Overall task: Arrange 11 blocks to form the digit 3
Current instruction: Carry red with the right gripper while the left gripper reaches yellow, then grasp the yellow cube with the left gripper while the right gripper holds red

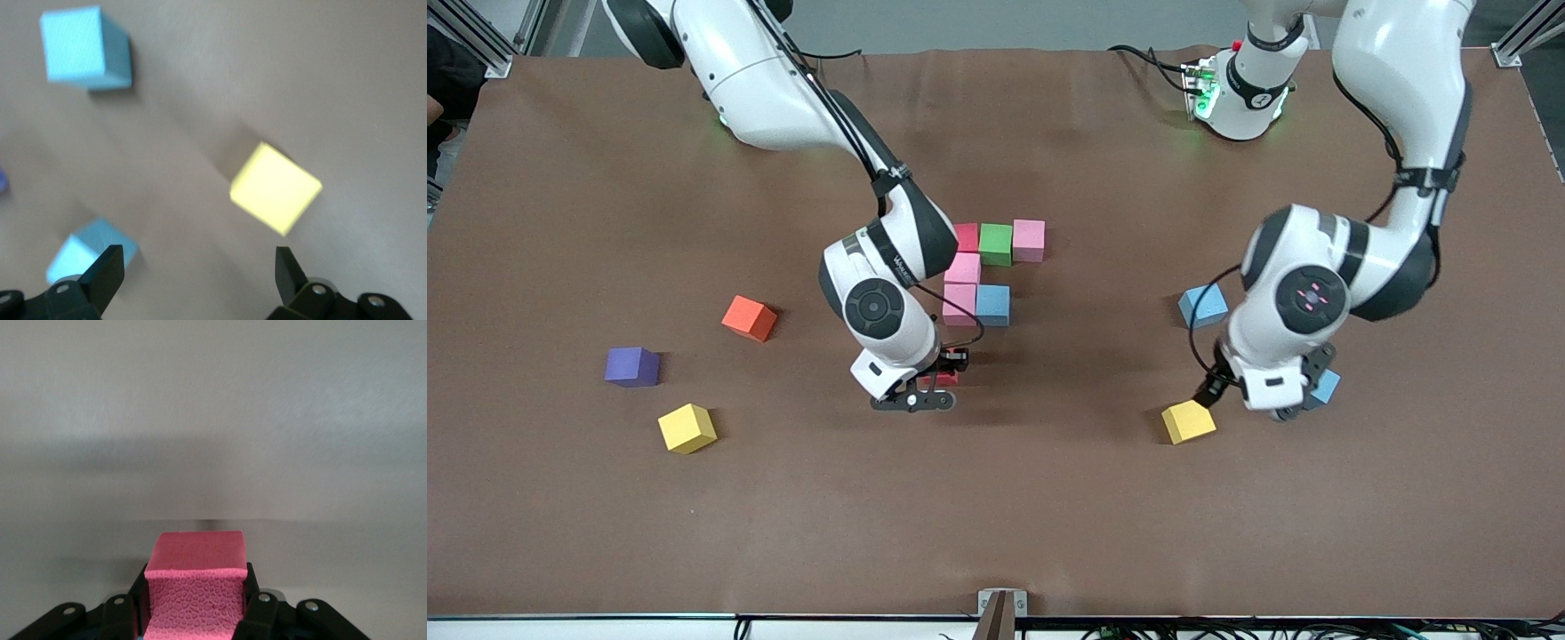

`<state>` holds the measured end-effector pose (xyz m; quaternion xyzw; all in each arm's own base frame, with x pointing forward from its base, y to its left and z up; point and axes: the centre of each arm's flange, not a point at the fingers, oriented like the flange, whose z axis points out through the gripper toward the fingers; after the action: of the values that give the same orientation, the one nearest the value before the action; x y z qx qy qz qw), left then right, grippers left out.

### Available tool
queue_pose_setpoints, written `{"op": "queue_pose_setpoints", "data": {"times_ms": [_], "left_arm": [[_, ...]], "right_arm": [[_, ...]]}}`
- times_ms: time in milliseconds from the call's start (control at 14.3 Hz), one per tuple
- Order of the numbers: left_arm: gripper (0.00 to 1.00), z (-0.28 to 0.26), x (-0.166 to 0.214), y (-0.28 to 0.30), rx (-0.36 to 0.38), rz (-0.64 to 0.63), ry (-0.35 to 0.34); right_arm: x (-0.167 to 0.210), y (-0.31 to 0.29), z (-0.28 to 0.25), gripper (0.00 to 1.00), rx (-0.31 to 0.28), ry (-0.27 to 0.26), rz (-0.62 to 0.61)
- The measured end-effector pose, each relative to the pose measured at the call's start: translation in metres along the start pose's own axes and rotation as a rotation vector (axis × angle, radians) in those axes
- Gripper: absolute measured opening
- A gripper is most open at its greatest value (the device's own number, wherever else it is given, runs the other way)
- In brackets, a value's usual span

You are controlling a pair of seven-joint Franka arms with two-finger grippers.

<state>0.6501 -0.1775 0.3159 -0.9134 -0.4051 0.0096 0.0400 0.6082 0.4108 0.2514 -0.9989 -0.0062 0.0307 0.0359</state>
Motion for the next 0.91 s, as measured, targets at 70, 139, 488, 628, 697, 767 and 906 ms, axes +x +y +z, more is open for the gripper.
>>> {"op": "queue_pose_setpoints", "data": {"times_ms": [70,139,488,628,697,767,906], "left_arm": [[1.00,0.011,0.011,0.003,0.001,0.048,-0.008],[1.00,0.023,0.016,0.009,0.003,0.101,-0.016],[1.00,0.063,0.024,0.042,-0.020,0.358,-0.038],[1.00,0.071,0.028,0.048,-0.031,0.397,-0.043],[1.00,0.073,0.029,0.050,-0.048,0.394,-0.051],[1.00,0.074,0.029,0.053,-0.068,0.385,-0.063],[1.00,0.076,0.029,0.055,-0.092,0.388,-0.075]], "right_arm": [[-0.005,-0.004,0.005,0.54,-0.004,-0.008,-0.007],[-0.009,-0.007,0.009,0.54,-0.007,-0.017,-0.011],[-0.021,-0.018,0.020,0.54,-0.004,-0.040,-0.017],[-0.026,-0.021,0.024,0.54,-0.008,-0.047,-0.025],[-0.027,-0.022,0.025,0.54,-0.009,-0.049,-0.026],[-0.028,-0.022,0.026,0.54,-0.010,-0.050,-0.027],[-0.028,-0.022,0.027,0.54,-0.012,-0.053,-0.026]]}}
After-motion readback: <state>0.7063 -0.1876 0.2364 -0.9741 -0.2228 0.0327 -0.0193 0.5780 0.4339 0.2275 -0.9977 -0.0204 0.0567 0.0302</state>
